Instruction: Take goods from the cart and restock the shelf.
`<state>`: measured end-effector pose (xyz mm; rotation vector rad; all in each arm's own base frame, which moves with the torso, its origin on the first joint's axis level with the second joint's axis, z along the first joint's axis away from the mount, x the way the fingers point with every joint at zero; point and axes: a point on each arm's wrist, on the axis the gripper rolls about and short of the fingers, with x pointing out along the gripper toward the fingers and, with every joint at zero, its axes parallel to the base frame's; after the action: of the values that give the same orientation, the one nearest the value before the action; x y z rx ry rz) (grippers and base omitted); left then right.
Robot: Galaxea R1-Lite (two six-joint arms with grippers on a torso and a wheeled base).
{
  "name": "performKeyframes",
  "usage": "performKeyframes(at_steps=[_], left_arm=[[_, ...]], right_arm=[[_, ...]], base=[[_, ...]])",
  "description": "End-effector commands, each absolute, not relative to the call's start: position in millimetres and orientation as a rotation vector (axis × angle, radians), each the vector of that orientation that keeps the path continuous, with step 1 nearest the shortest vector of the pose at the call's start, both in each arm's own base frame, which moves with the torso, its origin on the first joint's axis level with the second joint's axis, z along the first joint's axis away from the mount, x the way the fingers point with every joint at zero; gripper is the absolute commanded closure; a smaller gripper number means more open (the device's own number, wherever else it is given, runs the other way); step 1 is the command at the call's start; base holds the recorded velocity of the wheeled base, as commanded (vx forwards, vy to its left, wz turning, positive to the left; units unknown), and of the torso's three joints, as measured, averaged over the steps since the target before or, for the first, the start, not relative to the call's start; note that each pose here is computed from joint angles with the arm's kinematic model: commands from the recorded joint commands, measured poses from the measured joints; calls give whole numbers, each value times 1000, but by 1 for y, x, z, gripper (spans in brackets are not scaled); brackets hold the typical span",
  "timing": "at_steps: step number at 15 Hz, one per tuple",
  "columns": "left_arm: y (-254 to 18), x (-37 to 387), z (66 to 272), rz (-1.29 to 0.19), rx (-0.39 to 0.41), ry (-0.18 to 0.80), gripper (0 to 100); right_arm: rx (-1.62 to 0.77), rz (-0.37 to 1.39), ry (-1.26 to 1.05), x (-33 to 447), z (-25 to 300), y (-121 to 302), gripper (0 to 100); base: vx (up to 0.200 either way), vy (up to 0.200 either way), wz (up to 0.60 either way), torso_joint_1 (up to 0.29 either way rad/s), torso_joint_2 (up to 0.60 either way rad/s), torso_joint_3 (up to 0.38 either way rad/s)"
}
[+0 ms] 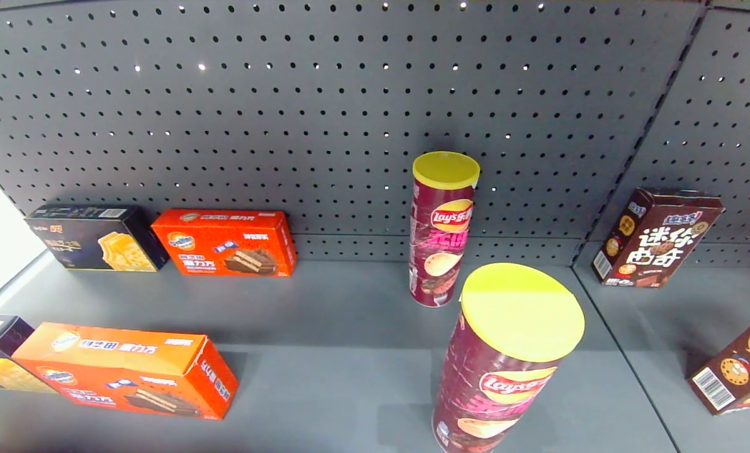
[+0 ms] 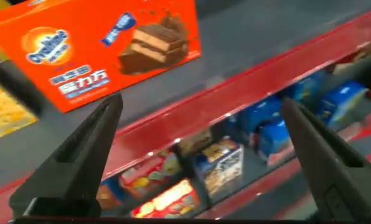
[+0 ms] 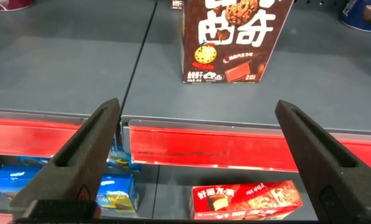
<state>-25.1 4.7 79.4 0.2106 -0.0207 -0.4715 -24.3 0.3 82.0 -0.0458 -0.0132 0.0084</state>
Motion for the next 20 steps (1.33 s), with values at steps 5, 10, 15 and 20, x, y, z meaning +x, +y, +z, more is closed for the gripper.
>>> performKeyframes(at_steps=[5,10,15,20], left_arm=[[5,-18,86,-430,27,119,0],[6,-17,84,-88,136,122,0],[1,-18,82,-34,81,121,0],[0,-16,77,-99,51,85,0]], right_arm=[[-46,7,-12,-24,82,0,0],[-43,9,-11,-24,82,0,0],[-43,9,-11,-24,82,0,0],[-43,14,-13,-24,82,0,0]], base=[[0,0,0,0,0,0],[0,0,0,0,0,0],[0,0,0,0,0,0],[0,0,0,0,0,0]])
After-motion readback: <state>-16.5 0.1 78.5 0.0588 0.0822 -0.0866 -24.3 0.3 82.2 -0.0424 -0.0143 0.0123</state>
